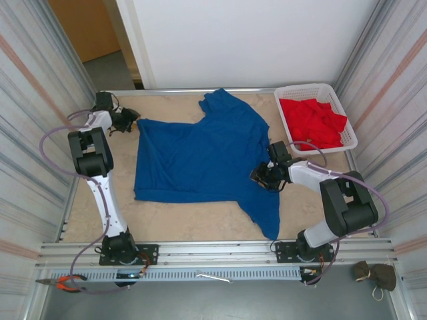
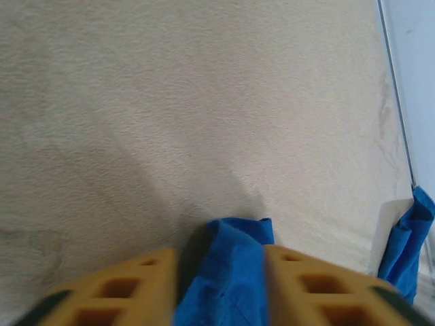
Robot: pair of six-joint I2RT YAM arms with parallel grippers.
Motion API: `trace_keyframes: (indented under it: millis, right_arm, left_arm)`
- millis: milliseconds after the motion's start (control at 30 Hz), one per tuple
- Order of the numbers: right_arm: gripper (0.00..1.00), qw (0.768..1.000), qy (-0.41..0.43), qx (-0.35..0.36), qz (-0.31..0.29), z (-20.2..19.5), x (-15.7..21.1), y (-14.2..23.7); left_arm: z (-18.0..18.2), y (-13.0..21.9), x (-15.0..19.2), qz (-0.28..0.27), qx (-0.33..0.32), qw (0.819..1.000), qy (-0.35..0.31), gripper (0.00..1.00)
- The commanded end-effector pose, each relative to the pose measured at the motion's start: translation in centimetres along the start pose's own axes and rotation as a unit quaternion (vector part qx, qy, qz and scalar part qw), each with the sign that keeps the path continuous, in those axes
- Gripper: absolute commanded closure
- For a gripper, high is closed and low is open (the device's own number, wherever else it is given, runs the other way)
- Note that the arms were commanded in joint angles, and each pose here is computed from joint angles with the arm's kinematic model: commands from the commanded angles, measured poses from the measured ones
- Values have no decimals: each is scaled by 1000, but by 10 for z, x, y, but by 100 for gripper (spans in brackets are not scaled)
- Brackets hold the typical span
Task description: Fold the inside-out t-shirt
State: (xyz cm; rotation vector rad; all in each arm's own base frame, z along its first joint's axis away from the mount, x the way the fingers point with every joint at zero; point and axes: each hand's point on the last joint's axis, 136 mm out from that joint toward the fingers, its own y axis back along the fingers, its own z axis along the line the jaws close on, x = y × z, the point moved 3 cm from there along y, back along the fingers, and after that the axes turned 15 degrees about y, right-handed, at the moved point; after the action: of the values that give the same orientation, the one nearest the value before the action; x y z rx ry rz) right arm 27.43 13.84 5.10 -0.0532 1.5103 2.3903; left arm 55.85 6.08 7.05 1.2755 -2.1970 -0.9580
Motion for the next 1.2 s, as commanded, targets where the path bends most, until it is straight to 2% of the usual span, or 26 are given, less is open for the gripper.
trace_keyframes:
  millis: [0,133,167,333,600,767,867,967,1167]
  right_arm:
    - [60,998,47,-29,3,20,-10,14]
    - [55,994,102,-45,-21,45,-17,45]
    - [54,992,115,-41,-24,48,-15,53]
    - [50,991,134,-6,-29,43,7,80]
    - [37,995,92,33,-32,-1,70,106]
    - [36,995,74,38,-47,-16,88,117]
    - [36,995,68,35,-56,-19,92,124]
    - [36,995,67,34,-59,-20,93,126]
    - [35,996,67,33,-53,-19,93,123]
  left_arm:
    - [-26,37,-2,-15,32,999,-18,48]
    - [-34,75,13,-28,43,998,-40,44]
    - [-44,96,21,-37,56,996,-51,44]
    - [-28,143,75,-25,64,996,-52,43]
    - [54,191,189,0,29,998,-48,40]
    - [129,206,250,-30,-35,998,-44,42]
    - [162,216,261,-56,-77,995,-39,41]
    - [181,223,256,-91,-109,989,-33,41]
    - [177,219,238,-116,-157,979,-57,33]
